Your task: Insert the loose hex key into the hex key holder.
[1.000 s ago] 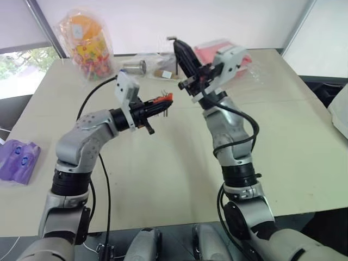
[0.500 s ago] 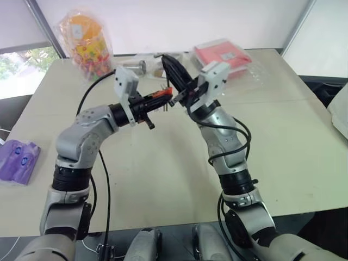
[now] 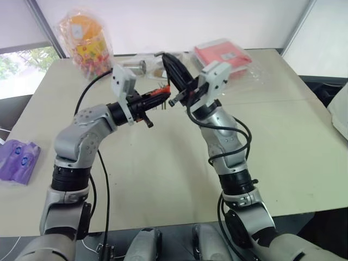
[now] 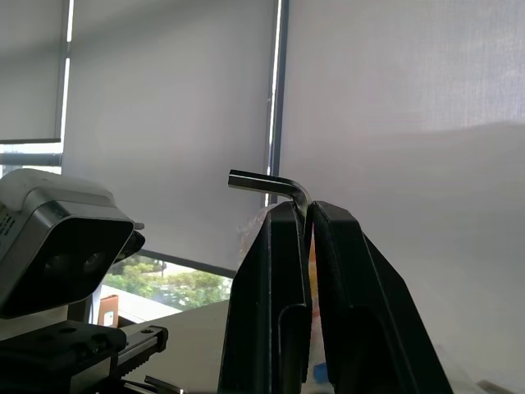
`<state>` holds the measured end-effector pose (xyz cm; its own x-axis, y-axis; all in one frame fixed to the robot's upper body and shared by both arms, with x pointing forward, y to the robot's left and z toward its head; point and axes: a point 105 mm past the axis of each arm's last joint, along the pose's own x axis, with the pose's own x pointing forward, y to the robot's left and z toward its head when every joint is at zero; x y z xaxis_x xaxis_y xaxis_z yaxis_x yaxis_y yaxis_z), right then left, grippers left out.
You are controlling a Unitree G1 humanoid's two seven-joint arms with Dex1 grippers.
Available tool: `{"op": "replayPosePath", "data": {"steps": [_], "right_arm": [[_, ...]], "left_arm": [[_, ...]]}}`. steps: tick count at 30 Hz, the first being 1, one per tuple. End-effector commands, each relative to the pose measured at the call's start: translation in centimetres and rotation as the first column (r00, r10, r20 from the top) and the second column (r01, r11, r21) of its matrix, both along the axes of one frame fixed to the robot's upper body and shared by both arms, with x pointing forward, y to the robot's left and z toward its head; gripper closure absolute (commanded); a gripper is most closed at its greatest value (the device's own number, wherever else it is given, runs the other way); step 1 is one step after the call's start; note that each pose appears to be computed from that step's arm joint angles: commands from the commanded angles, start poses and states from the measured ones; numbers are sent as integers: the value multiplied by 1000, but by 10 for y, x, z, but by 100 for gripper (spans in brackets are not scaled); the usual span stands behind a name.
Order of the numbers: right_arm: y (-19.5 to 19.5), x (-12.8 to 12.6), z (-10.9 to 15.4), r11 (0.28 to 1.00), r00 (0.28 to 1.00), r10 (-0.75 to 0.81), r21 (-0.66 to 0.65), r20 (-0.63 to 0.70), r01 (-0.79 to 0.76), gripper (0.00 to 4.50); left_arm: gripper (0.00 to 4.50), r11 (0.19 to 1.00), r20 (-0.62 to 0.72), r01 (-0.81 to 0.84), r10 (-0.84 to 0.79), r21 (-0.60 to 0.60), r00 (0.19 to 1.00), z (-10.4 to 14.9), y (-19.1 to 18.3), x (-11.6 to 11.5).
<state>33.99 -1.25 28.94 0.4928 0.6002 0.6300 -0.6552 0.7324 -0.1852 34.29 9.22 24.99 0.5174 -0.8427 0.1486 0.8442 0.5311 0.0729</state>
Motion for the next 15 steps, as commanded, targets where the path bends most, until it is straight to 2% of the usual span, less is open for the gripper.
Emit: {"op": "replayPosePath", "data": {"steps": [1, 15], "right_arm": [[1, -7, 12, 1000, 999, 6, 22, 51, -7, 443], [1, -3, 10, 999, 999, -15, 29, 47, 14, 443]], "left_arm": [[450, 1000, 69, -3, 4, -17, 998, 16, 2, -4], [450, 1000, 55, 23, -22, -15, 998, 14, -1, -7]]}}
